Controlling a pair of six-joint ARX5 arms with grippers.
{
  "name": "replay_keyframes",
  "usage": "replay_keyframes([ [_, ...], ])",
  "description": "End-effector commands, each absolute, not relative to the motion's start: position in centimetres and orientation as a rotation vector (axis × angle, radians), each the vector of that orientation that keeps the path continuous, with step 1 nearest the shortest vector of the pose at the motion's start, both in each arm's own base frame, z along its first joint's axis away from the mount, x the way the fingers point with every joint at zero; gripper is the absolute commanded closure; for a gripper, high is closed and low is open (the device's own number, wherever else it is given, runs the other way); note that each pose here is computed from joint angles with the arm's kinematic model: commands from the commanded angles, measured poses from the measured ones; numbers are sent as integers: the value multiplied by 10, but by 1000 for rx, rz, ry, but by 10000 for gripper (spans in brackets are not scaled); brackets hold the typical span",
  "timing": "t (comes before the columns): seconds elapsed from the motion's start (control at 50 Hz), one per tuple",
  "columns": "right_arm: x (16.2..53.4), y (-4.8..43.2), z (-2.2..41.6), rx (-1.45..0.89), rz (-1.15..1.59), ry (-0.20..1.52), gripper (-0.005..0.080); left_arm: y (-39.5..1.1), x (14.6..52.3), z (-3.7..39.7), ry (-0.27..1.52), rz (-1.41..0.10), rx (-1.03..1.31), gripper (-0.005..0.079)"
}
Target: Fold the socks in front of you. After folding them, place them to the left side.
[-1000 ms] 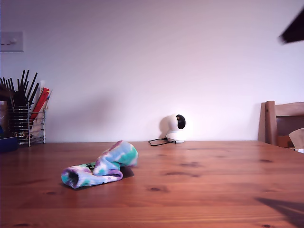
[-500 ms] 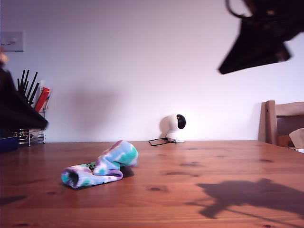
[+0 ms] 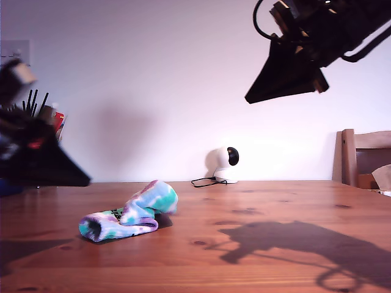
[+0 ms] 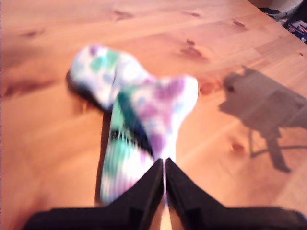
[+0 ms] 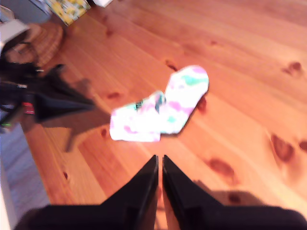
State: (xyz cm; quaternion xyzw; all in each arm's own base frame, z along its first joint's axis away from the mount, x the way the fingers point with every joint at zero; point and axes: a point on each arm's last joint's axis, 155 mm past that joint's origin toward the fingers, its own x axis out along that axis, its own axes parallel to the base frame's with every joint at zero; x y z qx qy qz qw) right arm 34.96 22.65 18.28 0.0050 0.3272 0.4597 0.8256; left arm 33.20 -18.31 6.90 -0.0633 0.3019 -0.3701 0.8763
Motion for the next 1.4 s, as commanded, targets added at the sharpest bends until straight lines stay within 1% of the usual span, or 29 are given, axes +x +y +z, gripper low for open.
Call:
replay_keyframes([
  [0.0, 354, 230, 177, 15, 988, 710, 764, -188, 332, 56, 661, -785, -119, 764],
  [0.14, 367, 235, 172, 19, 992, 723, 764, -197, 339, 41, 700, -801, -101, 764],
  [0.34, 380, 247, 177, 37, 1039, 712, 764, -199, 343, 9, 793, -771, -80, 764],
  [0.44, 387, 255, 177, 33, 1050, 711, 764, -198, 328, -14, 884, -781, -62, 764],
  [0.58, 390, 266, 155, 26, 1071, 761, 764, -195, 302, -36, 1015, -787, -31, 764],
  [0.8, 384, 286, 116, 6, 1117, 834, 764, -189, 260, -57, 1191, -814, 22, 764],
  [0.94, 381, 298, 105, -34, 1148, 837, 764, -188, 235, -64, 1274, -855, 72, 764],
  [1.06, 386, 305, 105, -94, 1173, 798, 764, -182, 214, -70, 1351, -870, 123, 764],
  [1.14, 390, 308, 103, -153, 1173, 771, 764, -174, 206, -75, 1395, -845, 166, 764],
  [1.26, 393, 314, 102, -248, 1209, 711, 764, -163, 206, -80, 1421, -793, 216, 764],
  [1.38, 395, 322, 95, -337, 1245, 665, 764, -157, 205, -81, 1436, -773, 240, 764],
])
